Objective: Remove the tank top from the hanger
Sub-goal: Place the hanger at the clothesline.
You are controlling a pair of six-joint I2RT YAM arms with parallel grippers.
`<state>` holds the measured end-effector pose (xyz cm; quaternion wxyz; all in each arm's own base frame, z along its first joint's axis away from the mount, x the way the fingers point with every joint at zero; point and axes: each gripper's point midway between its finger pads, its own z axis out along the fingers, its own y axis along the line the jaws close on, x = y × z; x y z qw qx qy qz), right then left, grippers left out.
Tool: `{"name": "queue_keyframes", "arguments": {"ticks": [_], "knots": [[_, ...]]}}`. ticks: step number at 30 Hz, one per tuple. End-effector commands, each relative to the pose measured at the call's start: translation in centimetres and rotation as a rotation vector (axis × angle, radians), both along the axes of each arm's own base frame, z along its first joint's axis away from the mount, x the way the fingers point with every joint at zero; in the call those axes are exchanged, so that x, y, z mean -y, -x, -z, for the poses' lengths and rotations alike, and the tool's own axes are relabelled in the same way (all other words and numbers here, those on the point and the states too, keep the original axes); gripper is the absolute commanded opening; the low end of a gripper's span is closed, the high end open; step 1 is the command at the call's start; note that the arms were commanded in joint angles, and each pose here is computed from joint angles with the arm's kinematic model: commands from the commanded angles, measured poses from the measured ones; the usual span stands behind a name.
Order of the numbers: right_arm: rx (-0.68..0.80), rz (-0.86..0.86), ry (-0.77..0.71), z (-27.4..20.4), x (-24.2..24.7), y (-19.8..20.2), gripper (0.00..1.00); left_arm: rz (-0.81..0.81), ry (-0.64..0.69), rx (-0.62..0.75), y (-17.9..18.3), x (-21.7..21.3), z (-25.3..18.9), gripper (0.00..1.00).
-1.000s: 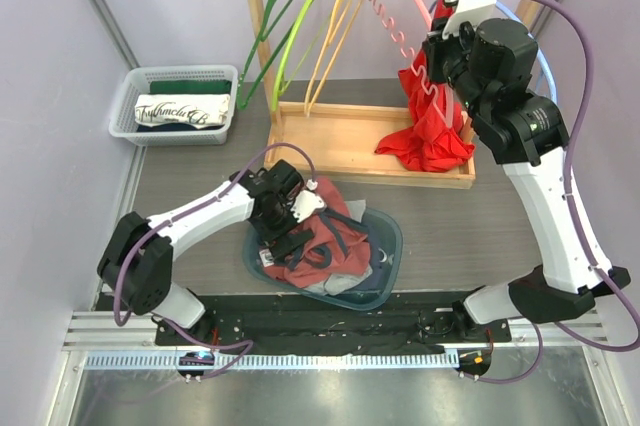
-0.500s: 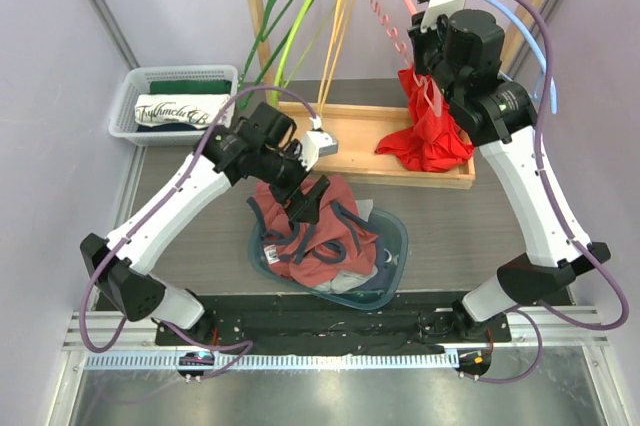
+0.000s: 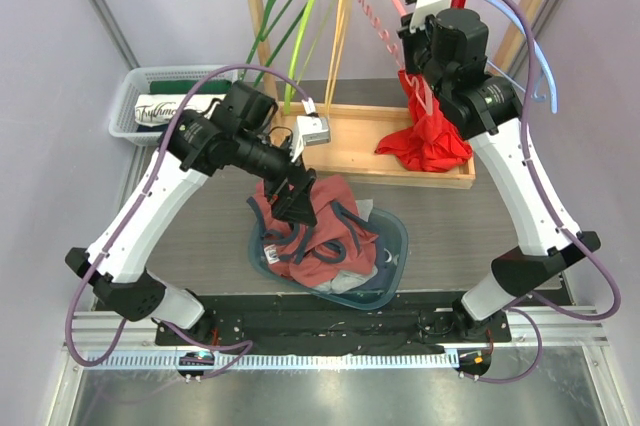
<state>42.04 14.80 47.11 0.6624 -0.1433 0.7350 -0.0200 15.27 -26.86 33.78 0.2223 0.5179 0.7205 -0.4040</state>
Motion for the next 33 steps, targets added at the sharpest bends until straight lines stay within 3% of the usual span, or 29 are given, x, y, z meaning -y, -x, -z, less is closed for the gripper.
{"name": "queue_keyframes", "arguments": {"ticks": [1, 2, 5, 8, 15, 20, 23, 25, 26, 27, 28, 30, 32, 33], "knots": [[0.023, -0.070, -0.064, -1.6, -1.6, 0.1, 0.25, 0.028, 0.043, 0.071, 1.0, -0.8, -2.8, 1.00], [0.013, -0.082, -0.071, -1.6, -1.8, 0.3, 0.40, 0.012, 0.048, 0.104, 0.7, -1.0, -3.5, 1.00], [-0.040, -0.106, -0.083, -0.6, -2.0, 1.3, 0.65, -0.005, 0.050, 0.143, 0.3, -1.2, -4.1, 1.00], [-0.048, -0.148, -0.096, -0.8, -1.9, 3.3, 0.80, -0.015, 0.037, 0.160, 0.0, -1.4, -4.0, 1.00], [0.018, -0.183, -0.104, -4.7, 0.0, 7.8, 0.86, -0.013, 0.043, 0.147, 0.1, -1.3, -4.0, 1.00], [0.090, -0.141, -0.030, -7.0, 2.6, 10.1, 0.86, -0.019, 0.043, 0.142, 0.3, -1.5, -3.9, 1.00], [0.211, 0.015, -0.057, -9.7, 6.1, 11.0, 0.86, -0.022, 0.037, 0.142, 0.3, -1.6, -3.7, 1.00], [0.424, 0.148, -0.134, -13.5, 8.9, 11.7, 0.85, -0.025, 0.039, 0.145, 0.3, -1.6, -3.8, 1.00], [0.418, 0.149, -0.091, -10.5, 8.4, 10.5, 0.85, -0.025, 0.038, 0.144, 0.3, -1.6, -3.7, 1.00], [0.613, 0.174, -0.116, -14.4, 10.1, 13.2, 0.86, -0.028, 0.040, 0.144, 0.3, -1.6, -3.7, 1.00], [0.644, 0.185, -0.092, -14.1, 10.3, 13.1, 0.89, -0.028, 0.042, 0.146, 0.3, -1.6, -3.8, 1.00], [0.605, 0.230, -0.041, -13.4, 10.5, 11.3, 0.95, -0.039, 0.039, 0.149, 0.1, -1.7, -3.8, 1.00], [0.601, 0.269, -0.030, -15.8, 11.8, 11.4, 0.98, -0.044, 0.037, 0.153, 0.1, -1.8, -3.8, 1.00], [0.519, 0.261, 0.007, -14.1, 11.1, 9.0, 0.99, -0.045, 0.036, 0.153, 0.0, -1.8, -3.7, 1.00]]}}
